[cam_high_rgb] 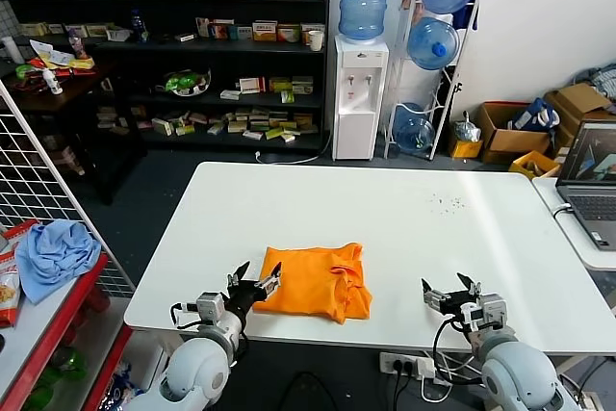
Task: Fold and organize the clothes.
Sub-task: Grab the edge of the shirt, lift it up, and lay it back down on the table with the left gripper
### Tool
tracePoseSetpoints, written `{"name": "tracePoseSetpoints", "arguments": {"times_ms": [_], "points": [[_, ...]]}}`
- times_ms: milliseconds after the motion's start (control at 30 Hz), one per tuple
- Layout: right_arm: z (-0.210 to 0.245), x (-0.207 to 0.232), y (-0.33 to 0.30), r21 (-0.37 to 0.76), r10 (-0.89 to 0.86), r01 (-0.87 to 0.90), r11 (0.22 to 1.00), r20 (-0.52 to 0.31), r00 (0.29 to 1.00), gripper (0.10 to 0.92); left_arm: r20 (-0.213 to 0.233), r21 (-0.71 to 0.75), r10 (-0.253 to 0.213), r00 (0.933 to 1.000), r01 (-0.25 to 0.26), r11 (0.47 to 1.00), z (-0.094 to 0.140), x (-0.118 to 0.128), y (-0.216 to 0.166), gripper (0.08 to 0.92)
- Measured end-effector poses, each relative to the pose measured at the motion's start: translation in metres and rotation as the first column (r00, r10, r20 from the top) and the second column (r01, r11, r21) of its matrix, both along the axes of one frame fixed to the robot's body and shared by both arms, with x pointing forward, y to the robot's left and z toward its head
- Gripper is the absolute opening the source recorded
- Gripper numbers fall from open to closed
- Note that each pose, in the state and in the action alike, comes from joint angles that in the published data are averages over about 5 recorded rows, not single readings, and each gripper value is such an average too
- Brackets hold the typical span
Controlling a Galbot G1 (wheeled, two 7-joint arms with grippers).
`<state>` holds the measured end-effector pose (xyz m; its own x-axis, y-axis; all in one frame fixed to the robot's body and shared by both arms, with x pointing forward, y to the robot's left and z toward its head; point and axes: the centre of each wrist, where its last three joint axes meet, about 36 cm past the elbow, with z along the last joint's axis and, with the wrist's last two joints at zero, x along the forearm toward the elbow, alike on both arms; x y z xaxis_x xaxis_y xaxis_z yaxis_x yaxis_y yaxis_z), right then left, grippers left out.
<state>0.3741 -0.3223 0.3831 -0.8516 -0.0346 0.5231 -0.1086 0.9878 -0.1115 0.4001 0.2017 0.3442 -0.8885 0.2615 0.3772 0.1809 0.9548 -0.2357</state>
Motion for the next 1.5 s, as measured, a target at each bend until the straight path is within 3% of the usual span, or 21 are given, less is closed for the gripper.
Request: {"name": "tracePoseSetpoints", "arguments": {"times_ms": [100, 267, 567, 867, 1067, 1333, 1500], "points": [[0.000, 0.000, -0.002, 0.000, -0.003, 0.003, 1.000, -0.001, 1.000, 0.823, -0.054, -0.019, -0.018, 0.9984, 0.017, 1.000, -0.004, 0.006, 0.012, 0.823], [0.000, 0.000, -0.005, -0.001, -0.007, 0.007, 1.000, -0.001, 1.000, 0.823, -0.129, -0.064, -0.064, 0.9896, 0.056, 0.996, -0.010, 0.014, 0.023, 0.823], [0.001, 0.000, -0.008, -0.001, -0.012, 0.012, 1.000, -0.001, 1.000, 0.823, -0.174, -0.115, -0.107, 0.9790, 0.087, 0.989, -0.017, 0.030, 0.032, 0.815], [0.003, 0.001, -0.009, 0.003, -0.013, 0.013, 1.000, 0.003, 1.000, 0.823, -0.191, -0.141, -0.141, 0.9714, 0.115, 0.983, -0.019, 0.031, 0.034, 0.585], [0.004, 0.001, -0.008, 0.005, -0.013, 0.013, 1.000, 0.004, 1.000, 0.823, -0.190, -0.152, -0.152, 0.9699, 0.124, 0.981, -0.020, 0.031, 0.033, 0.412], [0.004, 0.002, -0.004, 0.007, -0.007, 0.007, 1.000, 0.004, 1.000, 0.823, -0.168, -0.161, -0.139, 0.9759, 0.112, 0.981, -0.022, 0.027, 0.035, 0.179], [0.006, 0.005, 0.000, 0.009, 0.000, 0.000, 1.000, 0.006, 1.000, 0.823, -0.149, -0.163, -0.116, 0.9821, 0.092, 0.982, -0.018, 0.022, 0.041, 0.114]]}}
